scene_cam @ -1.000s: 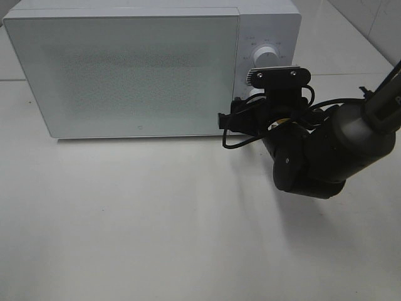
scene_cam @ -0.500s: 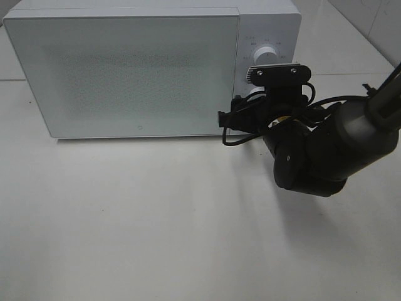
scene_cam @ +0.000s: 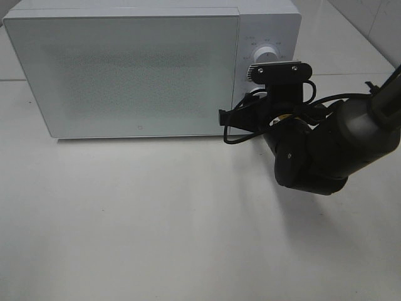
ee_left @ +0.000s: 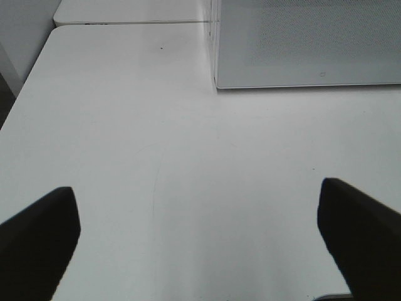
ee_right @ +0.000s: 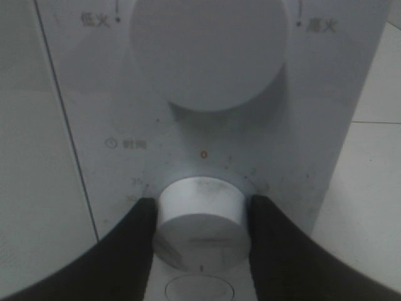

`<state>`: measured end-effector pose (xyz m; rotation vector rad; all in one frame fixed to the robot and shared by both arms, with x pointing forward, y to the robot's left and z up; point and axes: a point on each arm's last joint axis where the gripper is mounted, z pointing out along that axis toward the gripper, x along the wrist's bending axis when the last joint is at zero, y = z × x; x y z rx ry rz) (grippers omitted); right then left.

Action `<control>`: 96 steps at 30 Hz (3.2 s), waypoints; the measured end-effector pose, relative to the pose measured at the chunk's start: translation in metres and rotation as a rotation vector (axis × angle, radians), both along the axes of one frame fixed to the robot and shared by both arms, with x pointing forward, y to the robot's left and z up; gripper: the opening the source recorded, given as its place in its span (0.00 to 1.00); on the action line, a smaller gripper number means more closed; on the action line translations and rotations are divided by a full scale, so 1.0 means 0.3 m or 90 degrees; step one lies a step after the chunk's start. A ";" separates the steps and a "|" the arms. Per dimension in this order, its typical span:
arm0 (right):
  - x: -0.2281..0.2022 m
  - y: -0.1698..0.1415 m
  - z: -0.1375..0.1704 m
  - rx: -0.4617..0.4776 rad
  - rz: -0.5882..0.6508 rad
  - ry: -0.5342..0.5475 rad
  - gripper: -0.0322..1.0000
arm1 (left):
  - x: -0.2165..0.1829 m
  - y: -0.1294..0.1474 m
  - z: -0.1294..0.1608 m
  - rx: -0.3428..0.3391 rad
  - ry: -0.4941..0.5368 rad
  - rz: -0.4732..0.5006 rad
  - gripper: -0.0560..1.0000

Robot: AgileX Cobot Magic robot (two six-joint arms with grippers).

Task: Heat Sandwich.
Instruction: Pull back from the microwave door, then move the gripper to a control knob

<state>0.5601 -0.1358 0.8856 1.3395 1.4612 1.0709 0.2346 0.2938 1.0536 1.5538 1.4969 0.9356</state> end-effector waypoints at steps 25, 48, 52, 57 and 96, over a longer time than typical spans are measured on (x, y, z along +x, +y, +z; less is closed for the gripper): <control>0.001 0.000 0.003 0.105 -0.029 -0.002 0.45 | 0.000 0.000 0.000 0.000 0.000 0.000 0.97; -0.002 -0.002 0.003 0.579 -0.152 0.015 0.46 | 0.000 0.000 0.000 0.000 0.000 0.000 0.97; -0.003 -0.003 0.003 0.672 -0.176 0.019 0.46 | 0.000 0.000 0.000 0.000 0.000 0.000 0.97; -0.003 -0.003 0.002 0.744 -0.195 0.021 0.46 | 0.000 0.000 0.000 0.000 0.000 0.000 0.97; -0.005 -0.006 0.003 1.069 -0.283 0.022 0.46 | 0.000 0.000 0.000 0.000 0.000 0.000 0.97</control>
